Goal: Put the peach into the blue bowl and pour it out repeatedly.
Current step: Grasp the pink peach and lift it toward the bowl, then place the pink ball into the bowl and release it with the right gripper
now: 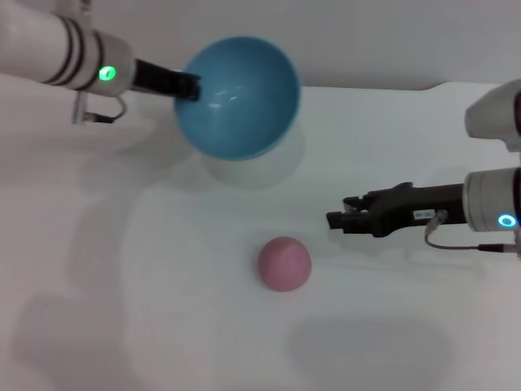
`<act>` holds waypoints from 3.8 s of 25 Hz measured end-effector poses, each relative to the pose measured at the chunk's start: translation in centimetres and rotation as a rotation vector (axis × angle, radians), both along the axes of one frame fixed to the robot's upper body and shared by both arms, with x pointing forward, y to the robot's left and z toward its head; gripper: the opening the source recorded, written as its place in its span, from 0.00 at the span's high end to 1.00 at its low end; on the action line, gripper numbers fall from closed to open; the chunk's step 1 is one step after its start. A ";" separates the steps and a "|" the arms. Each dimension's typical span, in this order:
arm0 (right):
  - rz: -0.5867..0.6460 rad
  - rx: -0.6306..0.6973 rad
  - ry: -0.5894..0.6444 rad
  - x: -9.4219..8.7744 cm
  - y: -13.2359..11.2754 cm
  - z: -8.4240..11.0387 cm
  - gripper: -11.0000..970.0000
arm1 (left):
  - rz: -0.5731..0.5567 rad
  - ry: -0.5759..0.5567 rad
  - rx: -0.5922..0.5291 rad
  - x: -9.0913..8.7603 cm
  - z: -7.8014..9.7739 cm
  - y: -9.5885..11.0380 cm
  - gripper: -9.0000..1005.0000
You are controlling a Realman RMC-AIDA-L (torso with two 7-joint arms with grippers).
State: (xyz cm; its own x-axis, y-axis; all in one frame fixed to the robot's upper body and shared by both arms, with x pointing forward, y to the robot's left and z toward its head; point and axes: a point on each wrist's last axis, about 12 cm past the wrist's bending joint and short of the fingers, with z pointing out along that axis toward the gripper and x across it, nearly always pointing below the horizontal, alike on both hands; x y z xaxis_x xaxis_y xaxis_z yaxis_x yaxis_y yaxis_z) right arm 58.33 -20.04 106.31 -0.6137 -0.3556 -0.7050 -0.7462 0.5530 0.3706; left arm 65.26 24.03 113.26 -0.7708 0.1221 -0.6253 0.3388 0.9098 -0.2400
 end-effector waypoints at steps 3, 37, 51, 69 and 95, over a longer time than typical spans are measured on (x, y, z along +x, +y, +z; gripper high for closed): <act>0.095 -0.025 -0.013 0.1 1.9 0.6 0.54 | 0.035 0.010 0.004 -0.4 -0.1 1.4 0.99; 0.287 -0.223 -0.138 -2.2 9.2 -2.6 0.56 | 0.001 0.016 0.019 -1.4 -1.0 0.7 0.99; 0.190 -0.154 -0.094 -1.9 7.3 -2.4 0.84 | -0.028 0.009 0.030 -1.0 -0.5 -0.1 0.99; 0.047 0.498 -0.310 -4.6 -5.4 5.0 0.94 | -0.210 0.091 0.116 -1.8 -1.5 -4.2 0.99; 0.129 0.226 -0.178 -1.5 -0.8 2.7 0.92 | -0.480 0.182 0.088 -3.8 -0.8 -11.1 0.99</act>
State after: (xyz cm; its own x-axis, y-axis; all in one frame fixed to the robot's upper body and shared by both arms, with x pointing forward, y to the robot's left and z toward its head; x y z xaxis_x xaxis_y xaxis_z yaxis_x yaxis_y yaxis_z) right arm 56.83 -20.83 109.02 -0.4334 -0.2447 -0.8674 -0.8690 0.3684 0.3303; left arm 61.44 12.94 112.44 -0.7104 0.5347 -0.4575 0.6827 0.6815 -0.2635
